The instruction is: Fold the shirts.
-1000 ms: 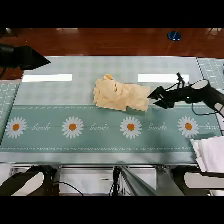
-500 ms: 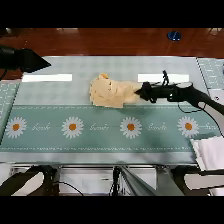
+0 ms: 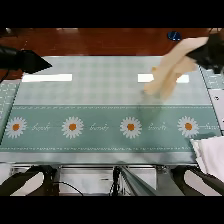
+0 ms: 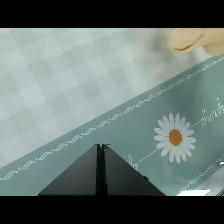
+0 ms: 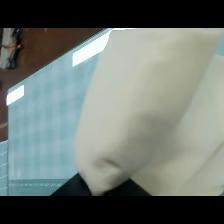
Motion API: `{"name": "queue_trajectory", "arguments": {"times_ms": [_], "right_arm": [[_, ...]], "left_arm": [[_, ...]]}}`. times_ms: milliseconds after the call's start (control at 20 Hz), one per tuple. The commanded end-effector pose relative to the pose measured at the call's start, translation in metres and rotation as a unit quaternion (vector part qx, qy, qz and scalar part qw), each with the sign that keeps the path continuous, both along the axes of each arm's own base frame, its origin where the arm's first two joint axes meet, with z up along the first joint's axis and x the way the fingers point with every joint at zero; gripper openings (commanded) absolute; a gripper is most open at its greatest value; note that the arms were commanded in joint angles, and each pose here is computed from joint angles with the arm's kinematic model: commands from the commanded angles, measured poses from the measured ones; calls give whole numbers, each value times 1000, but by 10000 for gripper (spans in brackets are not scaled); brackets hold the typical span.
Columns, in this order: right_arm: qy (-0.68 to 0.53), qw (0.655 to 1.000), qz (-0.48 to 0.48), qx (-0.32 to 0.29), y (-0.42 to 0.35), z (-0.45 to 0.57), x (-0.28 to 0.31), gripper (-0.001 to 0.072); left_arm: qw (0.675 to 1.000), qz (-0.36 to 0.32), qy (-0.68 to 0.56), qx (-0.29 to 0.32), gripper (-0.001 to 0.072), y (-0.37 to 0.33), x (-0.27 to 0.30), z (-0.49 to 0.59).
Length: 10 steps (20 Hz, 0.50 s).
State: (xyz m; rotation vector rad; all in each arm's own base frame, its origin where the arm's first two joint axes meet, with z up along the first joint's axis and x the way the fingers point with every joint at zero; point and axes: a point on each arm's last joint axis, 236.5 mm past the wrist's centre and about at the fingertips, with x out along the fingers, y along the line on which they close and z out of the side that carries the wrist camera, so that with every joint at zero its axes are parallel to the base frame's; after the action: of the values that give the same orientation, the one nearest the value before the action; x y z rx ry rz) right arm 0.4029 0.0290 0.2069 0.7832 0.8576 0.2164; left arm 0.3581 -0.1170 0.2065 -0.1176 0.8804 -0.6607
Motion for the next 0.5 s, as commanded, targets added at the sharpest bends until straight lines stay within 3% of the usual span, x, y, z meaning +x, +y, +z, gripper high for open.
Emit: {"name": "queue_trajectory", "arguments": {"times_ms": [0,200,450], "right_arm": [[71,989,-122,-46,-78,18,-67,25],[182,966,-173,-63,-124,-10,-128,25],[302,907,-249,-155,-187,-37,-197,25]], "left_arm": [[1000,-8,3,4,43,0,4,-7],[1000,-17,-1,10,43,0,5,-9],[1000,-18,0,10,43,0,4,-9]]}}
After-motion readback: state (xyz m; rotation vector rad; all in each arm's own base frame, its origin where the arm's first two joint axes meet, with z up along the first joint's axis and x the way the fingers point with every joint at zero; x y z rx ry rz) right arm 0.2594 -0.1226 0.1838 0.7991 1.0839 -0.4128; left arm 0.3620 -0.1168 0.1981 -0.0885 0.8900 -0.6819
